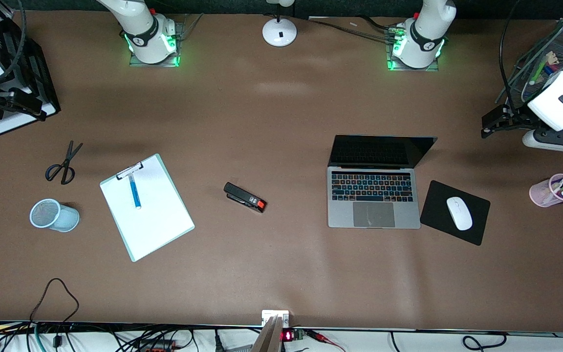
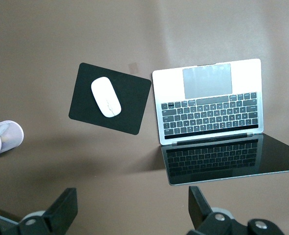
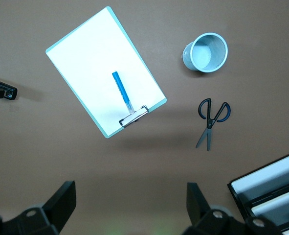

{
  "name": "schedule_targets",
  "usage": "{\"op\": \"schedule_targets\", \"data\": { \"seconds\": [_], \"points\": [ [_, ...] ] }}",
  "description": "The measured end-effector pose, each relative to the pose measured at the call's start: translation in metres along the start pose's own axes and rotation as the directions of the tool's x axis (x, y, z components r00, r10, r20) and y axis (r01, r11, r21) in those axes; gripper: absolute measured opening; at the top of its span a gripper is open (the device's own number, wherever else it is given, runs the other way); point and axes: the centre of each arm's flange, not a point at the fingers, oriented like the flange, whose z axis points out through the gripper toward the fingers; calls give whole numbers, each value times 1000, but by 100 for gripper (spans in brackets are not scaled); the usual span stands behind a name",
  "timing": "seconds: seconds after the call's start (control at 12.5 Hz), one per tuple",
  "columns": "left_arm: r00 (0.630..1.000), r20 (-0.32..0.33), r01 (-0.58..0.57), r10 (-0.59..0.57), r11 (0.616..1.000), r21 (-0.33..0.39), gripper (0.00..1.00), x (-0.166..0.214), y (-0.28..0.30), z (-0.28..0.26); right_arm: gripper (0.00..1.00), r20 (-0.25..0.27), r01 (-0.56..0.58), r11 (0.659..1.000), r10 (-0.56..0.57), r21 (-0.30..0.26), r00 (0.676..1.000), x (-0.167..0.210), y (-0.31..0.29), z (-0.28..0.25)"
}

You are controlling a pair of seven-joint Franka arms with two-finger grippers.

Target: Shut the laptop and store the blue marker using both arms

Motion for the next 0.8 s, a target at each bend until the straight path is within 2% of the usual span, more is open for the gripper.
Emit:
{"op": "schedule_targets", "data": {
  "seconds": [0.56, 0.8],
  "points": [
    [1000, 0, 0, 0, 1000, 0, 100, 0, 0, 0, 100, 8, 4, 1000, -4, -1, 1000, 1, -2, 3],
    [1000, 0, 0, 0, 1000, 0, 100, 0, 0, 0, 100, 30, 12, 1000, -12, -6, 999, 17, -8, 26]
  ]
}}
